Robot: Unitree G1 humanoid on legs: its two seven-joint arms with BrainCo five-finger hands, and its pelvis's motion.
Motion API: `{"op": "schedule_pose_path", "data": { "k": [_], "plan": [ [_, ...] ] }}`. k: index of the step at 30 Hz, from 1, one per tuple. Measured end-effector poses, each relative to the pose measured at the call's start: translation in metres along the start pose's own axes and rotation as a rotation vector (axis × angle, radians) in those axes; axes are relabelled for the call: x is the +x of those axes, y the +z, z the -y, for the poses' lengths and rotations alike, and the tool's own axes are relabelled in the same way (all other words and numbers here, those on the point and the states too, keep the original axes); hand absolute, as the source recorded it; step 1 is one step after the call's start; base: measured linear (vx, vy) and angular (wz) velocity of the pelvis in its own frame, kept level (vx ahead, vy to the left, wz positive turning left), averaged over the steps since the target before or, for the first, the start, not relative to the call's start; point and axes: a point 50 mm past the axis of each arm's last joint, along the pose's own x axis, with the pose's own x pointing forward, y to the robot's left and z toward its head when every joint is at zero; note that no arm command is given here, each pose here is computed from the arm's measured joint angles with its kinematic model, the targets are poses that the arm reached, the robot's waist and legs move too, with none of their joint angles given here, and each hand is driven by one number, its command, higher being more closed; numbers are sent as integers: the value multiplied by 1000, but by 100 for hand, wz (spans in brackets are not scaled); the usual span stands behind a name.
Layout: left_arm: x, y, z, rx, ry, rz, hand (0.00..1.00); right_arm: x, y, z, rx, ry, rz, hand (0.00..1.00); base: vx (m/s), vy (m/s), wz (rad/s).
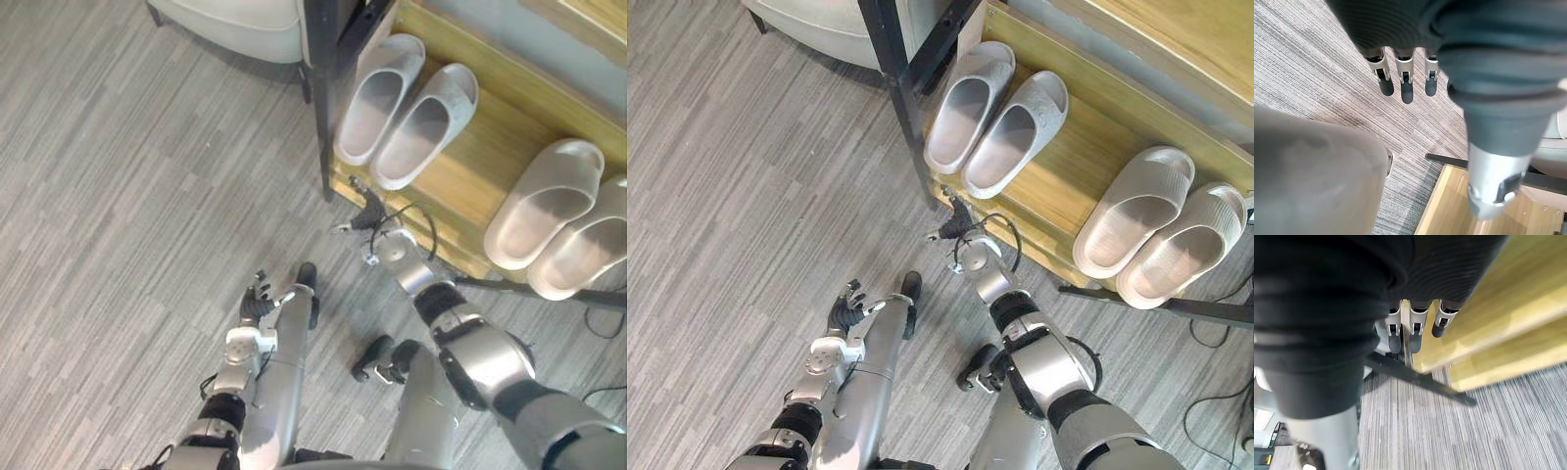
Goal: Organize the slippers on the shoe rack
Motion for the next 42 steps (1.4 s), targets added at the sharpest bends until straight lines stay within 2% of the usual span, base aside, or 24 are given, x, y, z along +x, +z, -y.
{"op": "schedule_pose_path", "data": {
  "k": [10,16,20,25,28,33,38,42],
  "plan": [
    [-10,-23,-13,18,43,-98,0,-49,-40,-54,158,92,-79,0,-49,-17,-9],
    [-25,-47,-28,113,47,-183,0,-95,-65,-75,281,134,-131,0,25,-39,-26],
    [-40,-70,-46,238,24,-285,0,-134,-88,-93,367,175,-223,0,109,-17,-34],
    [-62,-102,-39,309,-61,-419,0,-180,-138,-93,427,140,-443,0,170,43,-37],
    [-72,-112,-33,337,-101,-453,0,-208,-166,-85,486,58,-584,0,154,26,-30],
    [-77,-117,-26,366,-158,-468,0,-249,-204,-84,499,7,-806,0,61,5,-21],
    [-83,-123,-18,400,-216,-481,0,-288,-228,-90,595,-65,-1017,0,-14,-3,-16],
    [-88,-126,4,487,-355,-466,0,-316,-242,-90,639,-120,-1157,0,-43,28,-3]
  ]
}}
